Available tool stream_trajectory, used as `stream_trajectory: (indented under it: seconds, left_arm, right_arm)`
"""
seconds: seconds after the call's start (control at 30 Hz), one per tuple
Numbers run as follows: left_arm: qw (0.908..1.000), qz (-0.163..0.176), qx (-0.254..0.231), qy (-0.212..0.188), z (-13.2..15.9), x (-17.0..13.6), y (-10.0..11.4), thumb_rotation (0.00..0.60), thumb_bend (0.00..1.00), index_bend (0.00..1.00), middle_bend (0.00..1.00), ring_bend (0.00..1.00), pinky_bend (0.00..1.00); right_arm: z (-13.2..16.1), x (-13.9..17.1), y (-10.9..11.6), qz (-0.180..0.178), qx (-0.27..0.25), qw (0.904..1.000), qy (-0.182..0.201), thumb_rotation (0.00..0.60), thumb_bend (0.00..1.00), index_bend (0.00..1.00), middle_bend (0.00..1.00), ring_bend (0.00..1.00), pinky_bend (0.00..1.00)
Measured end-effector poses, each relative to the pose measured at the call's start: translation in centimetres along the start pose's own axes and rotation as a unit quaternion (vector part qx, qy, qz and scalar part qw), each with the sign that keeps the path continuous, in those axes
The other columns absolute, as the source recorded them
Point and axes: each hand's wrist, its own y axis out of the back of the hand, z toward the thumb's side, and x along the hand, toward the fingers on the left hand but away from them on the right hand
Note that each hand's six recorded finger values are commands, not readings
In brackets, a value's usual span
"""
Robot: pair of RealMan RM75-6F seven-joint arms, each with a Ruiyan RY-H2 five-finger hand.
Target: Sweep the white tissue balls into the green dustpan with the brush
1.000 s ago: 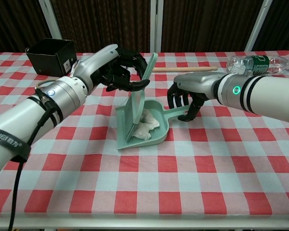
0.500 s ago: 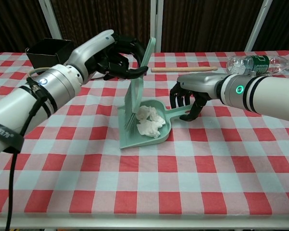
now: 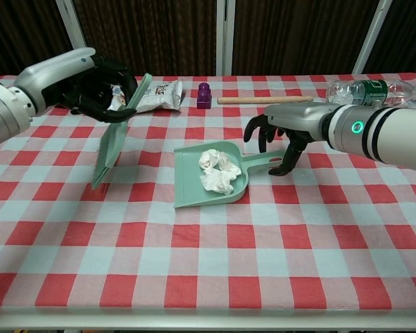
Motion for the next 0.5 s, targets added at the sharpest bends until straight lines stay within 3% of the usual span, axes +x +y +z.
stream_trajectory:
  seconds: [0.13, 0.27, 0.37, 0.5]
  left_arm:
    - [0.9967, -0.015, 0.073, 0.032, -1.7, -0.4, 0.1, 0.6, 0.5, 0.52, 0.52, 0.74, 0.91]
    - [0.9854, -0.035, 0.154, 0.063, -3.2, -0.6, -0.2, 0.6, 0.49, 0.48, 0.49, 0.73, 0.91]
    - [0.9746, -0.054, 0.2, 0.084, -4.0, -0.7, -0.7, 0.6, 0.4, 0.38, 0.42, 0.71, 0.91]
    - [0.9665, -0.075, 0.221, 0.107, -4.2, -0.8, -1.3, 0.6, 0.29, 0.28, 0.38, 0.68, 0.91]
  right_arm:
    - [-0.8, 0.8, 1.2, -0.017, -0.001, 0.9999, -0.004, 0.6, 0.15, 0.15, 0.32, 0.21, 0.19]
    - [-2.3, 2.2, 2.8, -0.041, 0.009, 0.999, -0.014, 0.6, 0.15, 0.15, 0.31, 0.21, 0.19]
    - [-3.7, 3.5, 3.8, -0.056, 0.015, 0.998, -0.025, 0.6, 0.15, 0.15, 0.31, 0.21, 0.19]
    - [-5.9, 5.3, 4.8, -0.067, 0.026, 0.9965, -0.043, 0.6, 0.15, 0.13, 0.31, 0.21, 0.19]
